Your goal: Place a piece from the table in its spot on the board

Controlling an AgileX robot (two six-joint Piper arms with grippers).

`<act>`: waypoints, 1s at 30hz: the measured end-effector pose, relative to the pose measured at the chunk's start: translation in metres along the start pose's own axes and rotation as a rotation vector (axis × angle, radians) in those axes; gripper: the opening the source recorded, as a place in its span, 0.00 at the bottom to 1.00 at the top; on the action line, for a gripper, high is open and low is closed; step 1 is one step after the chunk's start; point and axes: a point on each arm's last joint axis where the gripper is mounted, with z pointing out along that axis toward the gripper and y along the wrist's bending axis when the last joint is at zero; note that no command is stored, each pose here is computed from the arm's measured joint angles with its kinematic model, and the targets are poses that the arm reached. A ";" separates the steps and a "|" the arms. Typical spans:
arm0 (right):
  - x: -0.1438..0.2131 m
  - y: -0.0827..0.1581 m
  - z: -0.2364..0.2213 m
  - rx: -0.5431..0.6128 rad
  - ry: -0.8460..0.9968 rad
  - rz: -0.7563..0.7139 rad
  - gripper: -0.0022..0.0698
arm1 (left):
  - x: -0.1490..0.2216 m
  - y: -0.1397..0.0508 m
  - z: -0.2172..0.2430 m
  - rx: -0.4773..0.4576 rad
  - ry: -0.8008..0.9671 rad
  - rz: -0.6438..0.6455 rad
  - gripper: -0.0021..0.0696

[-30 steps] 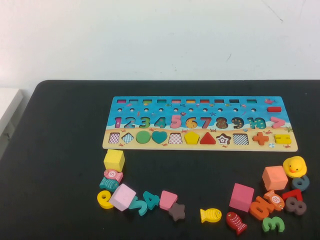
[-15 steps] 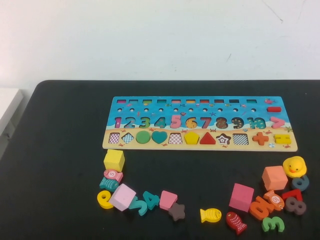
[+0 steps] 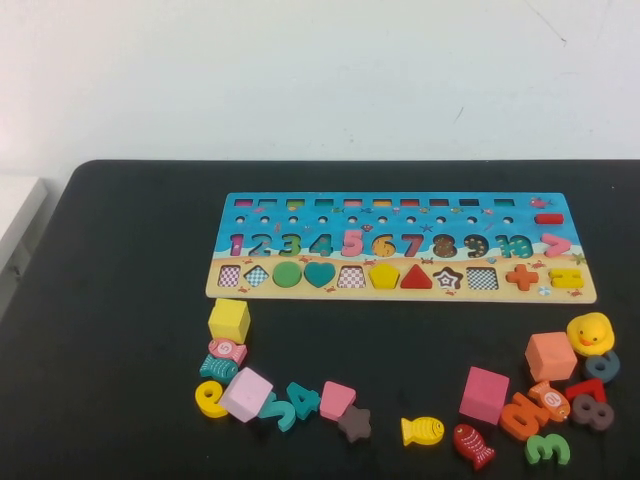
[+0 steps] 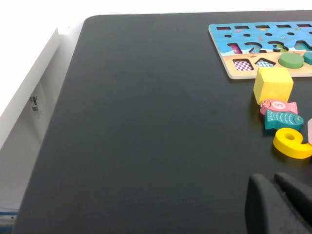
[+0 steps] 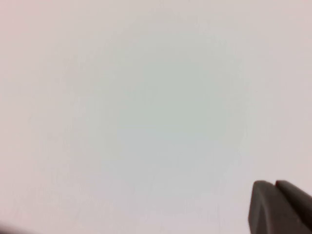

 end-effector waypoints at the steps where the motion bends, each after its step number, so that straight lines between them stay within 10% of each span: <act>1: 0.007 0.003 0.002 0.012 -0.026 0.010 0.06 | 0.000 0.000 0.000 0.000 0.000 0.000 0.03; 10: 0.070 0.026 0.017 0.020 -0.178 0.029 0.06 | 0.000 0.000 0.000 0.000 0.000 0.002 0.03; 30: 0.193 0.057 -0.007 -0.095 0.512 0.093 0.06 | 0.000 0.000 0.000 0.000 0.000 0.002 0.03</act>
